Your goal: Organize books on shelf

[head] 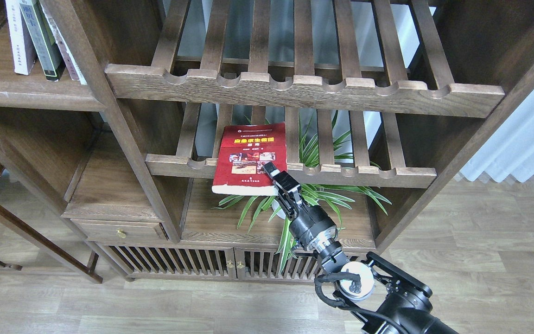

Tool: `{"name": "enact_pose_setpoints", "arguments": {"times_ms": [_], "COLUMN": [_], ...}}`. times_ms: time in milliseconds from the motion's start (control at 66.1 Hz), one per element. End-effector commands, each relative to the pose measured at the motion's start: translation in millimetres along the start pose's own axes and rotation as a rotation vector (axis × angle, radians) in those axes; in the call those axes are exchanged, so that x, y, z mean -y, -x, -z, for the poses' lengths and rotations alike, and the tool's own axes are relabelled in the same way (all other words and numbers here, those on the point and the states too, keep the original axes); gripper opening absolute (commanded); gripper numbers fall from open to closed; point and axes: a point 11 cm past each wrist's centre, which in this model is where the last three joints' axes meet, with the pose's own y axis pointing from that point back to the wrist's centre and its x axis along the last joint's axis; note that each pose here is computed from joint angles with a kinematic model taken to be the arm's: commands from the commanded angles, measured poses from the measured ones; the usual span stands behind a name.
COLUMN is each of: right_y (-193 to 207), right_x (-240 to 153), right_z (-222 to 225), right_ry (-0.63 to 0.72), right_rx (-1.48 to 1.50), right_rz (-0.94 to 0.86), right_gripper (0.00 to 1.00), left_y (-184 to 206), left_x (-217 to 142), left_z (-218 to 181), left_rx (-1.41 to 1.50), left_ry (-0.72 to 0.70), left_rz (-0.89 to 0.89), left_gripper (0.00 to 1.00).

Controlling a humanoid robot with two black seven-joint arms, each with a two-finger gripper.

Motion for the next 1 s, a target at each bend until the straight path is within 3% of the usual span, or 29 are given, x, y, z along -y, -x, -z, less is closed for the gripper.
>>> {"name": "enact_pose_setpoints", "arguments": {"times_ms": [0,197,409,984], "right_y": [-1,9,13,-7], "right_x": [-1,-15,-46,-98], "right_z": [-1,-21,-49,-101], "right_ry": [0.002,0.037,0.111,0.311], "right_rx": [0.001,0.060,0.096,0.130], "right_rz": [-0.001,0.052,0.150,0.076], "right_gripper": [0.05,0.05,0.04,0.04], "left_y": [0,9,23,72], "left_x": [0,5,9,14], "left_z": [0,8,49,133], "left_rx": [0.000,-0.114,-0.294,-0.654], "left_ry": [0.002,0.006,-0.112,-0.353], "left_rz": [0.000,0.044,0.100,0.191], "left_gripper": [1.00,1.00,1.00,1.00]}}
